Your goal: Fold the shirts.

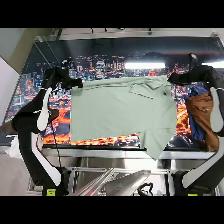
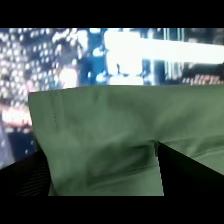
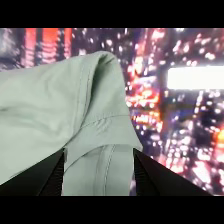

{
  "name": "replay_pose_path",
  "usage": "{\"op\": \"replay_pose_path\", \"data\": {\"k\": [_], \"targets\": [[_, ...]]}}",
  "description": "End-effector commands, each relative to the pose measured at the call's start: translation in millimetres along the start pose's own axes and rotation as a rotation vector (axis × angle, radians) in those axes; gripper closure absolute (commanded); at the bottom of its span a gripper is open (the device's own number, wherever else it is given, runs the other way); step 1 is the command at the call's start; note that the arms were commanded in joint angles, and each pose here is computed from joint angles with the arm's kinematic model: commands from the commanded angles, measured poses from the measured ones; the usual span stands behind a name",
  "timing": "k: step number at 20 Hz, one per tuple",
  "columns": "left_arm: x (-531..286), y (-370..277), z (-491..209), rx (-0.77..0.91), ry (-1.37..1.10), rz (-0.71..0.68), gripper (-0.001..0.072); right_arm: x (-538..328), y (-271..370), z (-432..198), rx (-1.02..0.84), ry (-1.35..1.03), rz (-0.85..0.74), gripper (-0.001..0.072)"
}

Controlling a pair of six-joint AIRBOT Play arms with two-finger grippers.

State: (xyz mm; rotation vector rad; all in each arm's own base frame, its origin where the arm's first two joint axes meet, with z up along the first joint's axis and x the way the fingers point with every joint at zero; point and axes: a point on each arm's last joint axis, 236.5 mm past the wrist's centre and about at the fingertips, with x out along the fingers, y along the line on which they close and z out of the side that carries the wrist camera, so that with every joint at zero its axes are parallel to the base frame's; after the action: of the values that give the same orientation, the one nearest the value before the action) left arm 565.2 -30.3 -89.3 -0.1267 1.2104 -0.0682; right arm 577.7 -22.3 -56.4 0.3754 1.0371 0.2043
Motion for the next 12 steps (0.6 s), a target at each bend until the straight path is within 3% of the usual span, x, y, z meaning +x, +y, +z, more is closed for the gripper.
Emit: {"op": "replay_pose_path", "data": {"k": [1, 3, 4, 5, 12], "targets": [[-64.4, 10.2, 4.9, -0.027, -0.007, -0.005, 0.0009, -68.4, 12.2, 17.4, 0.027, -0.038, 0.008, 0.023], [-116.0, 18.5, 15.5, -0.046, -0.069, -0.005, 0.0009, -114.5, 15.3, 18.1, 0.05, -0.043, 0.013, 0.0242], [-138.5, 20.2, 14.5, -0.045, -0.08, -0.001, 0.0009, -132.0, 18.3, 10.4, 0.046, -0.016, 0.02, 0.0335], [-158.0, 23.5, 6.0, -0.034, -0.063, 0.011, 0.001, -146.4, 20.4, -1.9, 0.05, 0.018, 0.027, 0.0367], [-161.5, 39.7, -209.5, -0.169, 0.376, 0.025, 0.001, -151.5, 7.8, -158.6, 0.302, 0.123, 0.001, 0.0365]]}}
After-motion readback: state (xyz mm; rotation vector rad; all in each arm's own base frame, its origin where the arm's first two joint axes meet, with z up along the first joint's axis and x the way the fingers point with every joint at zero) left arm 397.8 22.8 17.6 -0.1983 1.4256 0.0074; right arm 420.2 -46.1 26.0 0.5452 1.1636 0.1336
